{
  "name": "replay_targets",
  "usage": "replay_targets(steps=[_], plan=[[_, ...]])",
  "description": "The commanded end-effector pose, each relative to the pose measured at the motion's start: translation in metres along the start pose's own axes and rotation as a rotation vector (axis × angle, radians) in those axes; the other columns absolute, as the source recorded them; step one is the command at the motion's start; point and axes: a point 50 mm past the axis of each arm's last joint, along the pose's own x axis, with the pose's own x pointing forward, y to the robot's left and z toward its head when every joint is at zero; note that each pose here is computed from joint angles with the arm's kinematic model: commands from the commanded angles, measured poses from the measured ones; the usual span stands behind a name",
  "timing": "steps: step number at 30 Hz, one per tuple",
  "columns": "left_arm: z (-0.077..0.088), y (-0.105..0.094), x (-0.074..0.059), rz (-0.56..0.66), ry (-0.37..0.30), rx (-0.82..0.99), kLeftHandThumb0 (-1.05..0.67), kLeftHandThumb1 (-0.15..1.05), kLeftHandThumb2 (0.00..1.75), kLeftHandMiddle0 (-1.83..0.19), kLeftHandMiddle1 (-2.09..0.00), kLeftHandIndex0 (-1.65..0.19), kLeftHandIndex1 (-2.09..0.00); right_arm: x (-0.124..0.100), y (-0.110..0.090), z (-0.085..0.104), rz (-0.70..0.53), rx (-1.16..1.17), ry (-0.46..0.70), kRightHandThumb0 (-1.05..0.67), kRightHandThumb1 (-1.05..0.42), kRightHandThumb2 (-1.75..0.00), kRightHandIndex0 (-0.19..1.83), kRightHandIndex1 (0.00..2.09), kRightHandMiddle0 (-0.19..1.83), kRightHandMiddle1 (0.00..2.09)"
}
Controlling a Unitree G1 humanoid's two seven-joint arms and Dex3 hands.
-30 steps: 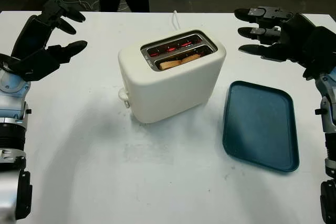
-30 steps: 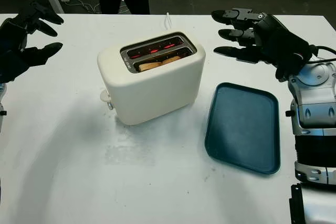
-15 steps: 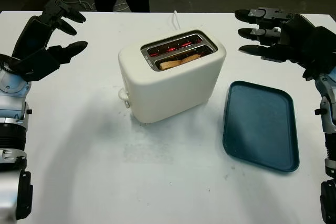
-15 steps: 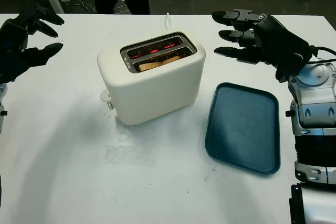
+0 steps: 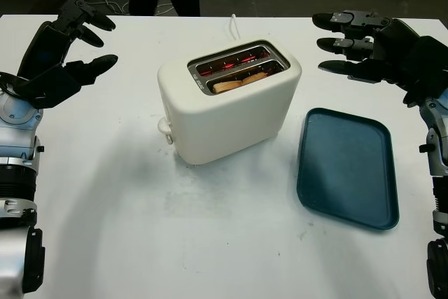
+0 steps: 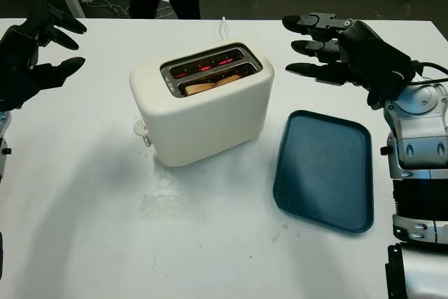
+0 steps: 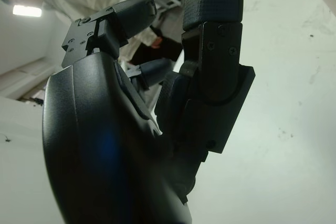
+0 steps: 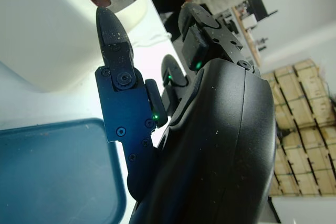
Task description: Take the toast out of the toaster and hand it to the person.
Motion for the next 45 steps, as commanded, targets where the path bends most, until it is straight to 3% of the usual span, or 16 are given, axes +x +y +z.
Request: replay_targets(steps=[1,18,30,45], plan=[[0.003,0.002,0.001,0.013,-0.017,-0.021,-1.05,0.92,0.39,0.00,-1.63,0.00,-1.47,0.001,-0.002,0.005,0.001,-0.008,-0.024,-0.55,-0.89,0.00,0.49,0.00,0.47,0.00],[0.001,0.002,0.001,0.011,-0.015,-0.004,-1.05,0.92,0.41,0.00,-1.64,0.00,-1.47,0.000,-0.002,0.004,0.002,0.007,-0.021,-0.50,-0.89,0.00,0.49,0.00,0.46,0.00],[-0.006,-0.003,-0.005,-0.003,0.028,-0.025,-1.05,0.92,0.40,0.00,-1.67,0.00,-1.52,0.003,0.000,0.004,0.019,0.003,-0.027,-0.52,-0.90,0.00,0.48,0.00,0.46,0.00],[-0.006,-0.008,0.001,-0.024,0.027,-0.019,-1.05,0.92,0.42,0.00,-1.71,0.00,-1.56,0.016,0.004,0.010,0.046,0.000,-0.084,-0.52,-0.88,0.00,0.46,0.00,0.43,0.00]])
